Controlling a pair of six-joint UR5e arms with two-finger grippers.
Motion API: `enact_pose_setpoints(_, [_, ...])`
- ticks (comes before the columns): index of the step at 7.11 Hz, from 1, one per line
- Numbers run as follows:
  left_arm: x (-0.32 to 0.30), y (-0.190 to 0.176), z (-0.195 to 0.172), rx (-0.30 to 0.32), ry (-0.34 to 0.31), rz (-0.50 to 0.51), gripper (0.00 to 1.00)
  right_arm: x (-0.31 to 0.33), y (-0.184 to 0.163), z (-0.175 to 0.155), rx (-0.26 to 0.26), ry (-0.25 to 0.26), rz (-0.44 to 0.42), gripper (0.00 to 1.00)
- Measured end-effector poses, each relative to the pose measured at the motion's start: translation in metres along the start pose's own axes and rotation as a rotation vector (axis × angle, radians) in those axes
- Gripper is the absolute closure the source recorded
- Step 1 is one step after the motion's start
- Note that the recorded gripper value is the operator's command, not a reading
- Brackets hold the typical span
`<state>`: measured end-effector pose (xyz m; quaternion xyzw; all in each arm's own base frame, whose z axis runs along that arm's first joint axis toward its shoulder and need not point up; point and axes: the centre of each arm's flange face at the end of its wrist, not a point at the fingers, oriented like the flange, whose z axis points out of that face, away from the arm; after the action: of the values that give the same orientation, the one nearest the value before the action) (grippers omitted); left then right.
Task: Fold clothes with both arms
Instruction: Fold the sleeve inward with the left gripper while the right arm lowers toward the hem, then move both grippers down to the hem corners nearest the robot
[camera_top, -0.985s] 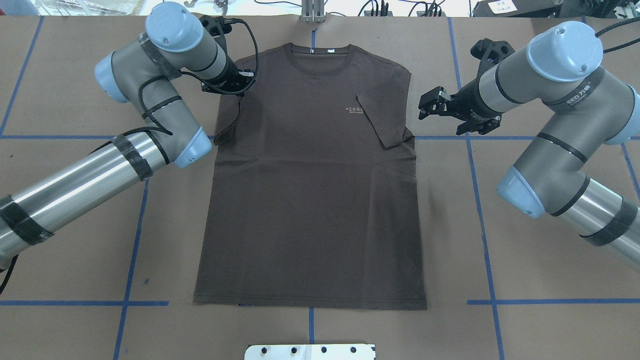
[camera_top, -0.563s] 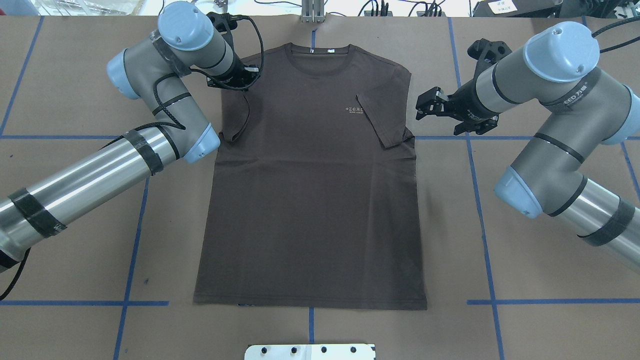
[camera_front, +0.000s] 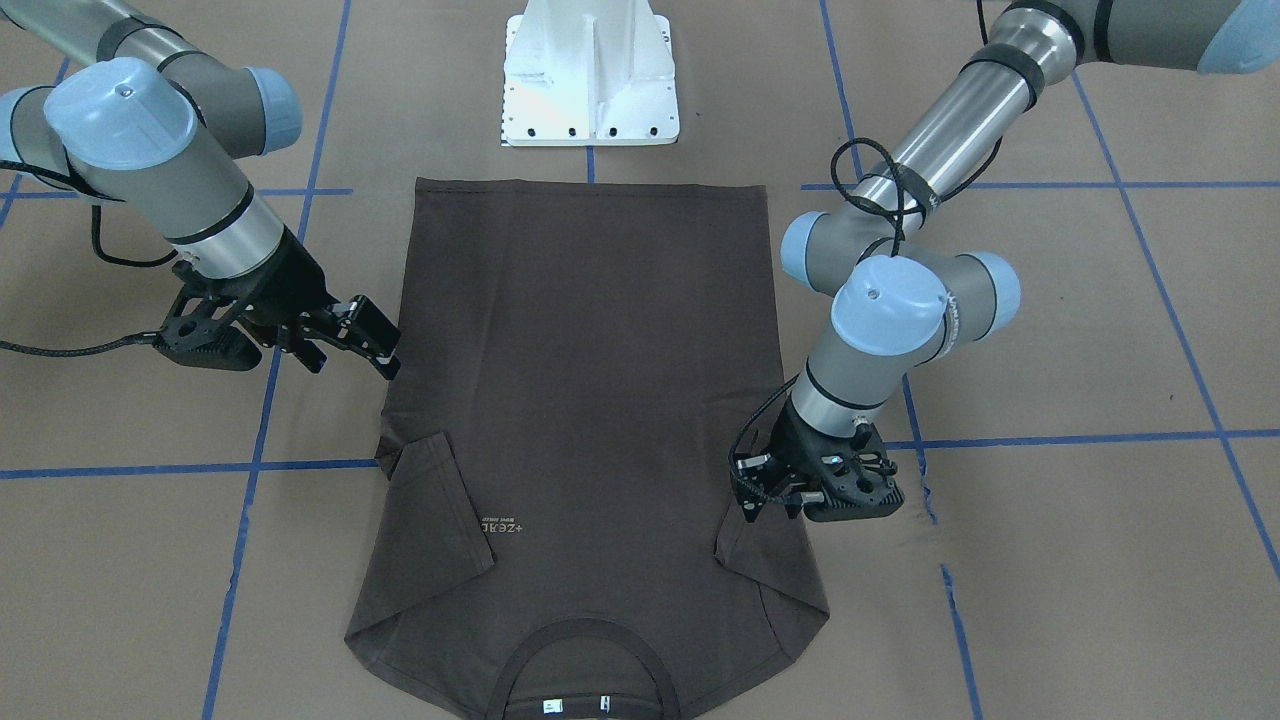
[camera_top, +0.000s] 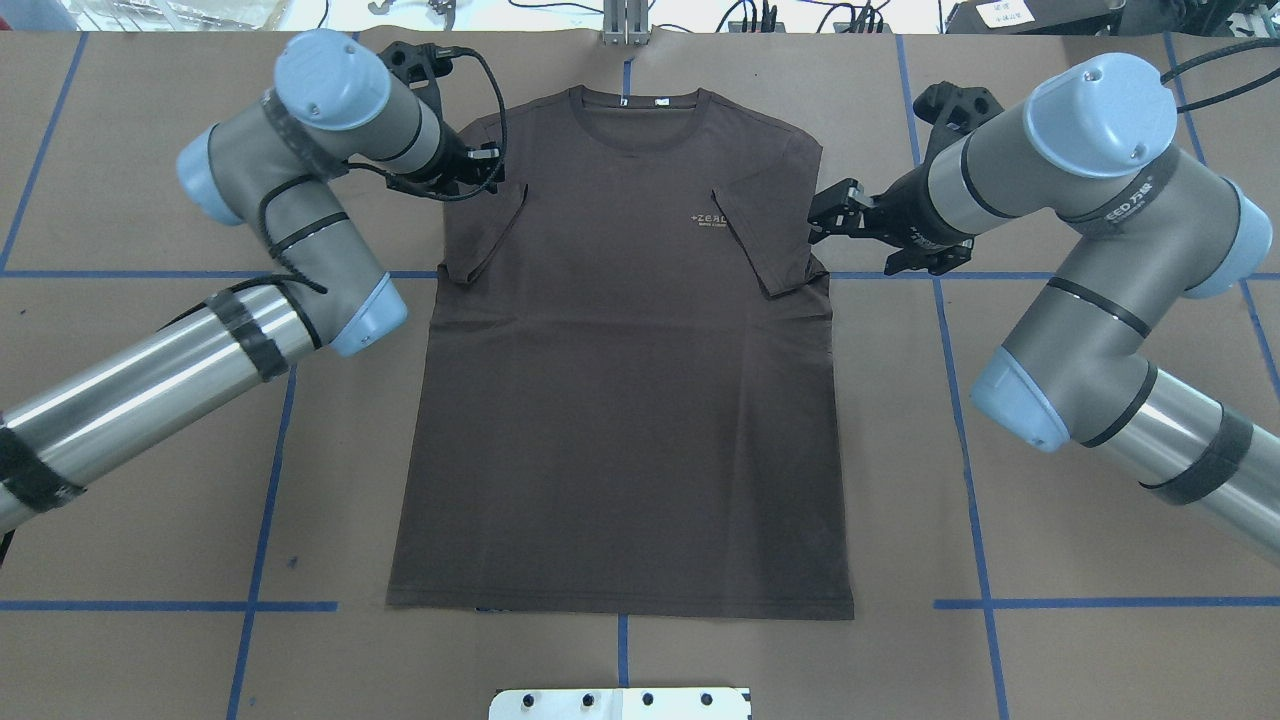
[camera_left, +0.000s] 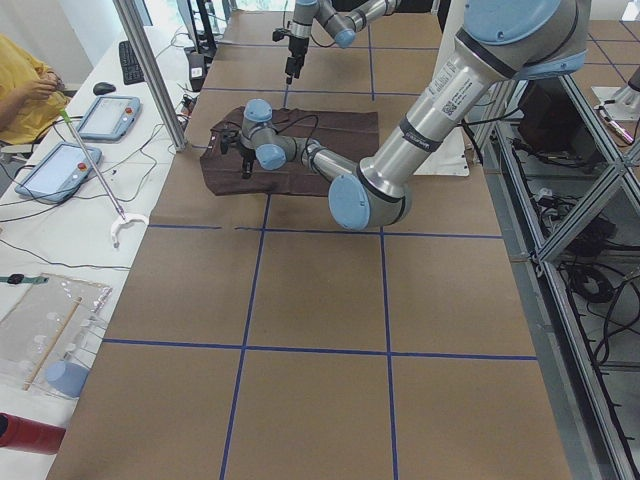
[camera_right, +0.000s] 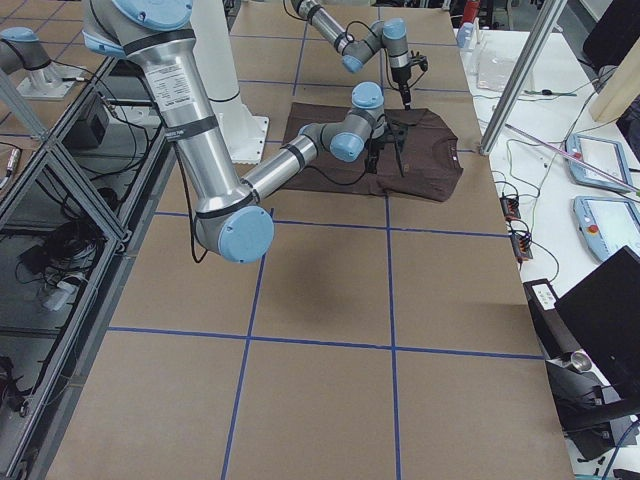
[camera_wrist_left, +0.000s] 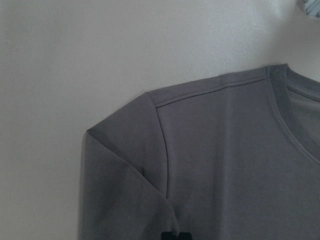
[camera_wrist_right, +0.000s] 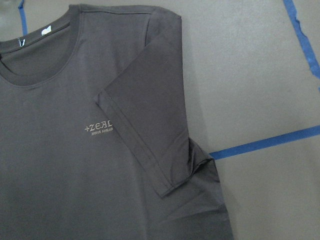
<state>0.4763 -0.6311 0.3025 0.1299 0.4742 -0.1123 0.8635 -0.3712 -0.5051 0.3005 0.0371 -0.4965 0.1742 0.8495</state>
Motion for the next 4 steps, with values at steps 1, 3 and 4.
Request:
enact_pose_setpoints(1, [0.000, 0.024, -0.015, -0.010, 0.037, -0.011, 0.25, -0.010, 0.047, 0.013, 0.031, 0.000, 0.014, 0.00])
enact_pose_setpoints(3, [-0.018, 0.069, -0.049, -0.065, 0.101, -0.018, 0.26, -0.003, 0.187, 0.041, 0.104, 0.021, 0.019, 0.01])
enact_pose_setpoints(4, [-0.028, 0.085, -0.064, -0.112, 0.128, -0.021, 0.26, 0.001, 0.251, 0.042, 0.102, 0.036, 0.036, 0.03])
